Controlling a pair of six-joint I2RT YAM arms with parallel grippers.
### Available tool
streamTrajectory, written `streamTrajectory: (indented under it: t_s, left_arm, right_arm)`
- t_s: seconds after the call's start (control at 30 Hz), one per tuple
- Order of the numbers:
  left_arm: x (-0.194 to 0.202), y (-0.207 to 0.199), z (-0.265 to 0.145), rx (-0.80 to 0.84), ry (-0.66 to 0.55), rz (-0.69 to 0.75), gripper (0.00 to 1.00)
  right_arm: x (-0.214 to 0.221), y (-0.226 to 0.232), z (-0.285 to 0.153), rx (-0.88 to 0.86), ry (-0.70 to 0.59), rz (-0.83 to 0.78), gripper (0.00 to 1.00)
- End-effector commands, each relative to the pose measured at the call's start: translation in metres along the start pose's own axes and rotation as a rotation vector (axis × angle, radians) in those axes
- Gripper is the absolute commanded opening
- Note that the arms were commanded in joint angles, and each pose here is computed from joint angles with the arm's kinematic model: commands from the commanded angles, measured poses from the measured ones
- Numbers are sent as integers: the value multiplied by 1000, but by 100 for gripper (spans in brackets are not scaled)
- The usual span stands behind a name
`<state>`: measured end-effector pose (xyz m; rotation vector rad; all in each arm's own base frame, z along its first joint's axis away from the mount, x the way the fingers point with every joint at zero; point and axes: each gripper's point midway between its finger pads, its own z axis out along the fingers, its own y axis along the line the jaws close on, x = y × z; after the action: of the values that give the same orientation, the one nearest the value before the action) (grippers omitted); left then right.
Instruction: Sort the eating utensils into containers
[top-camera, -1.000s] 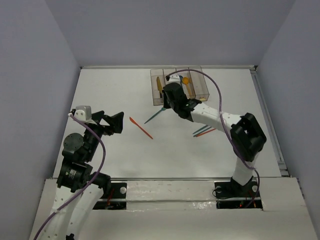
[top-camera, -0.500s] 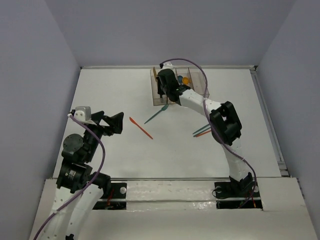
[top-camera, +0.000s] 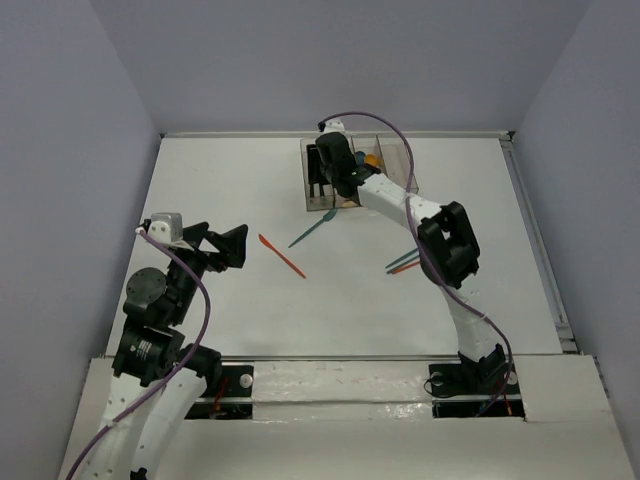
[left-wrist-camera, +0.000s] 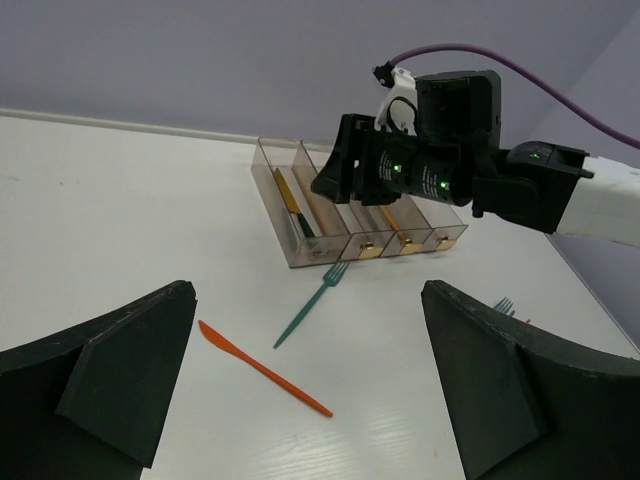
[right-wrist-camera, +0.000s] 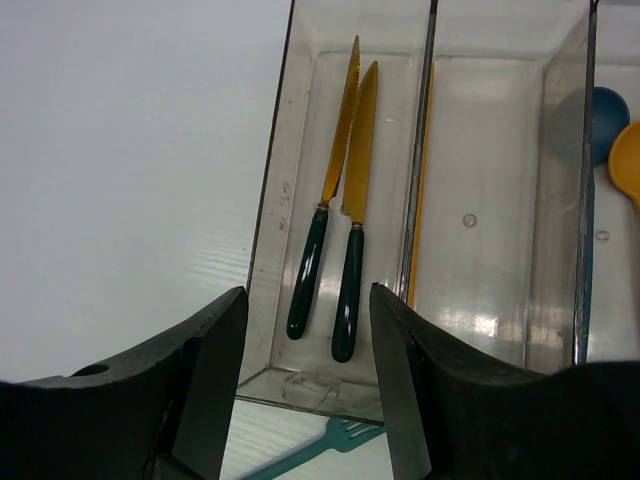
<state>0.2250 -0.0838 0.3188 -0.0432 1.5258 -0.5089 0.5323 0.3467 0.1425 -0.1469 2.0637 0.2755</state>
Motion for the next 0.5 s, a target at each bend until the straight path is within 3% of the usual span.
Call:
streamTrajectory:
  t_s: [0.0, 0.13, 0.23, 0.47]
  left_arm:
    - [-28, -11, -4, 33, -82, 1, 99]
    - [-26, -10, -2, 30, -73, 1, 99]
    - [-25, -8, 0, 19, -69, 4, 99]
    - [-25, 7, 4, -51, -71, 8, 99]
  right_arm:
    - [-46, 8, -27, -73, -79, -24, 58]
    - [-30, 41, -68, -261, -58, -91, 54]
    - [11, 73, -105, -390, 12, -160, 47]
    - [93, 126, -163, -479, 154, -317, 42]
